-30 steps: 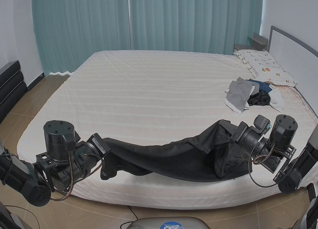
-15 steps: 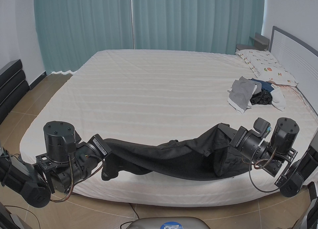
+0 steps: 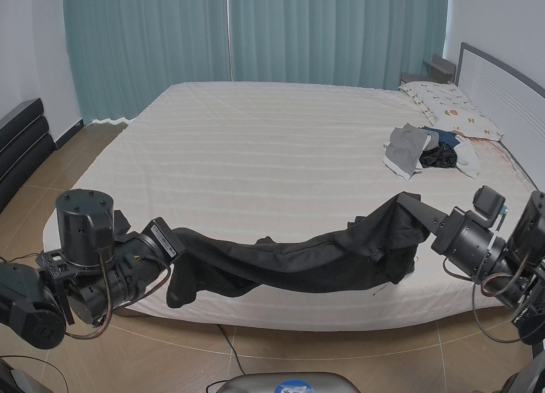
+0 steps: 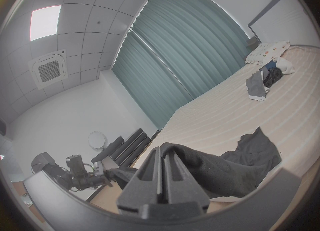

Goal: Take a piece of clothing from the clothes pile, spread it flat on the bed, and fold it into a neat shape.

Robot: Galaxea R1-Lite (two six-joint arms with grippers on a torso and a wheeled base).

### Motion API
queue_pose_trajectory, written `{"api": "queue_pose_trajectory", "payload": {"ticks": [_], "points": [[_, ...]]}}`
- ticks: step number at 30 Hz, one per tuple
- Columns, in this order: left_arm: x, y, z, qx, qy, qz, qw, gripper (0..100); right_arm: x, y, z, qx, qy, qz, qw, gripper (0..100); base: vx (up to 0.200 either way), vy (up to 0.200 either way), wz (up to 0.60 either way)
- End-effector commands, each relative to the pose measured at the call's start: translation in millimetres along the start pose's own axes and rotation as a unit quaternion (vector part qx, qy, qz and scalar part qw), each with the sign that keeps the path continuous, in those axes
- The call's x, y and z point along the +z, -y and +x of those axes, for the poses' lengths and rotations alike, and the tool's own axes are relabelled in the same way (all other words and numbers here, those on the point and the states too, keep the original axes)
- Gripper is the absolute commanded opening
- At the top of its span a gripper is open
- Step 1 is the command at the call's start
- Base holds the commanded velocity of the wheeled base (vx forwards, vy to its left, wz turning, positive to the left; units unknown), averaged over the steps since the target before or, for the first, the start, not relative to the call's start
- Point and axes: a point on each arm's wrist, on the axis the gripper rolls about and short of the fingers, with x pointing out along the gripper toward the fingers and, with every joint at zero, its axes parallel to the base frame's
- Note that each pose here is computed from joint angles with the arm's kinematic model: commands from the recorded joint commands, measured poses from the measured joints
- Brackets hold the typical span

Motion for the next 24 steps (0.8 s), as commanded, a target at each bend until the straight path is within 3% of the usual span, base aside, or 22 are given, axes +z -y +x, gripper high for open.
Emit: {"api": "queue_pose_trajectory", "payload": {"ticks": [1,2,5,10,16,20,24], "points": [[41,41,-40,-0.06,0.042,-0.015,0.9972,0,58,-44,-54,0.06,0.081,-0.02,0.9947,0,0.0,0.0,0.0],[52,51,-51,-0.071,0.049,-0.016,0.9961,0,80,-60,-67,0.075,0.101,-0.021,0.9919,0,0.0,0.0,0.0],[68,67,-66,-0.093,0.064,-0.022,0.9933,0,111,-81,-81,0.084,0.115,-0.02,0.9896,0,0.0,0.0,0.0],[82,78,-60,-0.09,0.079,-0.027,0.9924,0,147,-89,-62,0.059,0.132,-0.006,0.9894,0,0.0,0.0,0.0],[99,81,-29,-0.064,0.098,-0.033,0.9926,0,183,-64,-9,0.015,0.152,-0.018,0.9881,0,0.0,0.0,0.0],[105,73,8,-0.032,0.088,-0.034,0.9951,0,173,-31,39,-0.028,0.12,-0.011,0.9923,0,0.0,0.0,0.0],[107,62,39,-0.008,0.074,-0.036,0.9966,0,173,-8,66,-0.051,0.116,-0.009,0.9919,0,0.2,0.0,0.0]]}}
